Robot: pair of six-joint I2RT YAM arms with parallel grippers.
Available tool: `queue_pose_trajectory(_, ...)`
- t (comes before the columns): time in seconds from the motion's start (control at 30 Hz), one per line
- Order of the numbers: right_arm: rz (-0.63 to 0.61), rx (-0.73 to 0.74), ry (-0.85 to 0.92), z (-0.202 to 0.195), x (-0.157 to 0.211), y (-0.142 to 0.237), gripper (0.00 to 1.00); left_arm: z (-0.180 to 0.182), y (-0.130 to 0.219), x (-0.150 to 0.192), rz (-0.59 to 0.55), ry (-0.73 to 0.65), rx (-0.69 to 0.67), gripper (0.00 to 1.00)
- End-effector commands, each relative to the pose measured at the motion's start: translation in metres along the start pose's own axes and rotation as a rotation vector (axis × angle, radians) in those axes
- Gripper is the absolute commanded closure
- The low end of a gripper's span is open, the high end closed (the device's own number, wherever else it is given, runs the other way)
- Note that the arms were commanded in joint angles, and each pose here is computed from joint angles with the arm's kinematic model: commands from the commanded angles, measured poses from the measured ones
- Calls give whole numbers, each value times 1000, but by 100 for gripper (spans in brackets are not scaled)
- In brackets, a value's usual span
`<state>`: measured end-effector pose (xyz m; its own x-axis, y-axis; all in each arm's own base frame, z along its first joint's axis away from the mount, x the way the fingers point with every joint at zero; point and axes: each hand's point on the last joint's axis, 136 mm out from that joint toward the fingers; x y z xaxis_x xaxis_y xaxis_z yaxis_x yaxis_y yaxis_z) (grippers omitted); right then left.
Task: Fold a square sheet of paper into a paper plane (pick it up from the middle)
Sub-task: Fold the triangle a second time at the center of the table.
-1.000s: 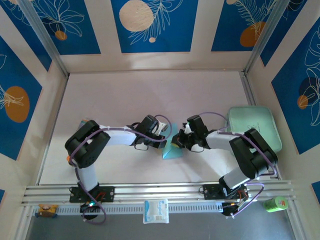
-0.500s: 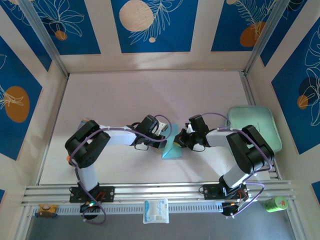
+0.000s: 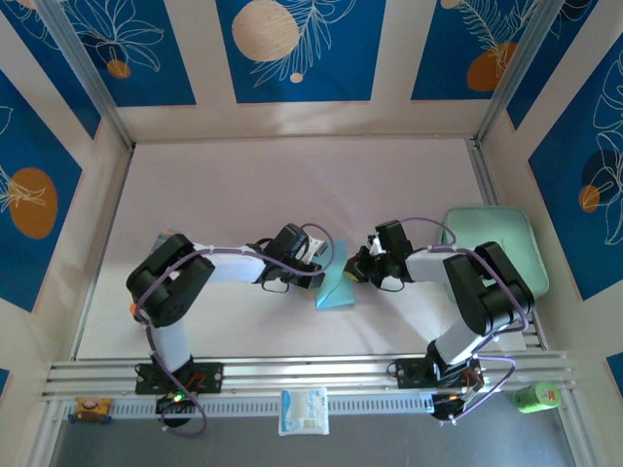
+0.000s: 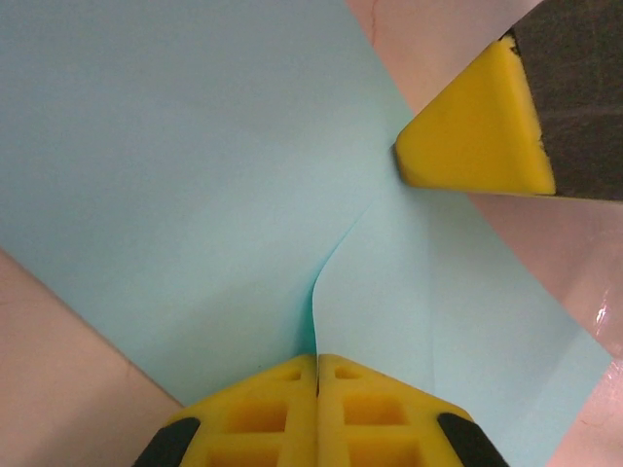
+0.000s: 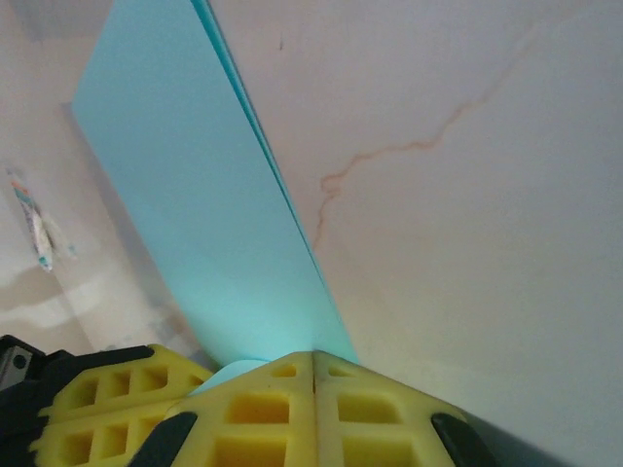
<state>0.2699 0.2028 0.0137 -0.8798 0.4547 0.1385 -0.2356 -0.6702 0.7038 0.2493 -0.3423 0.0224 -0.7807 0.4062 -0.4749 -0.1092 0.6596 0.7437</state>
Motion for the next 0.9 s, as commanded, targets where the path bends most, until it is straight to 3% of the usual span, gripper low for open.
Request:
queue_pose_trajectory(0.0,9,100,-72,-33,4,-4,99,8,-3,14,53,29,-10,98)
queue_pose_trajectory(0.3,-1,-29,62,24,10,19,98,7,-3,13,51,28,-10,98)
queue_pose_trajectory(0.47,42,-56,92,33,27,12,98,7,-3,12,51,28,-9,98)
queue_pose_trajectory(0.67,80,-33,89,28,37,-6,99,7,-3,12,50,29,-7,98)
queue_pose_trajectory(0.87,88,69,41,-10,37,-17,100,5,-2,11,47,28,-5,97)
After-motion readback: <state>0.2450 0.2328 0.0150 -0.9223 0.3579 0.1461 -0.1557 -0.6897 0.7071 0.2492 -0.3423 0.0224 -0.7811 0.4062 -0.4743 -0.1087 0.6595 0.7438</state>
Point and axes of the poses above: each hand's point on the last joint's axis, 136 mm out from that joint toward the fingers, its own y axis back along the fingers, its own z axis along the line the jaws close on, x = y × z, and after that the axes turned 6 degrees about -y, right-handed
